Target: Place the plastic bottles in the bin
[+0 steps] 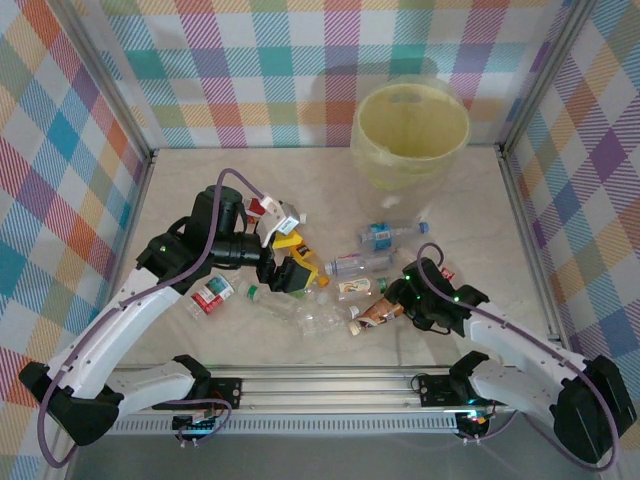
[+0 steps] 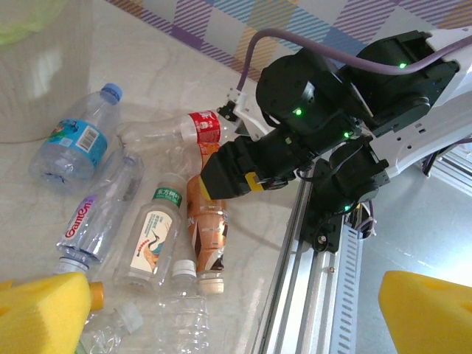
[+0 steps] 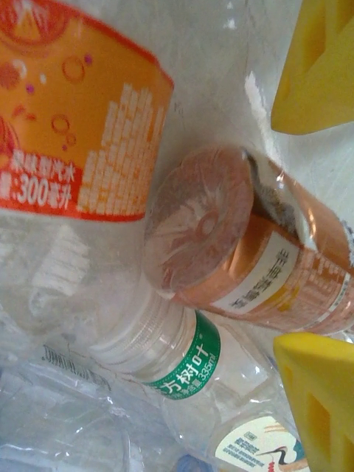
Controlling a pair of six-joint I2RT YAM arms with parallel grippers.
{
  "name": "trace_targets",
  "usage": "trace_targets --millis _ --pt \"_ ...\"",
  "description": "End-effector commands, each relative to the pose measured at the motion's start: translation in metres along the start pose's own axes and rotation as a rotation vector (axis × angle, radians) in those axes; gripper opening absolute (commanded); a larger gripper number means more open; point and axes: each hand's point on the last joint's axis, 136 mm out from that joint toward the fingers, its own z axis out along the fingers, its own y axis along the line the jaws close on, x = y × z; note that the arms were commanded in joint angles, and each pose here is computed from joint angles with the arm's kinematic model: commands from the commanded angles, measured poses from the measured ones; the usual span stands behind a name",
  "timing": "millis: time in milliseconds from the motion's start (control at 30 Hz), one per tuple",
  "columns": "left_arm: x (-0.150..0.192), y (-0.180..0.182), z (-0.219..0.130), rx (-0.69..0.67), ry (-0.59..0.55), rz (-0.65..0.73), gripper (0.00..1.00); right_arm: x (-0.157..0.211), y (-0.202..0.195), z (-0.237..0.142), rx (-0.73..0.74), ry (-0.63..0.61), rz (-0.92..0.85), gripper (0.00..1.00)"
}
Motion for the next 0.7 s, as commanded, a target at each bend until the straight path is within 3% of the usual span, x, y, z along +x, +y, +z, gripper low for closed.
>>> trace_targets --millis 0,367,667 --pt "0.001 -0.001 0.005 0.007 0.001 0.004 1.0 0.002 0.008 0.008 -0.04 0.004 0.024 0.71" --pt "0.003 0.001 0.008 0.012 0.012 -0.009 1.0 0.01 0.004 0.03 -0.021 0.024 0.022 0.7" --pt "0.002 0.0 0.007 0.011 0.008 -0.007 1.0 0.007 0.001 0.03 -0.024 0.001 0.002 0.62"
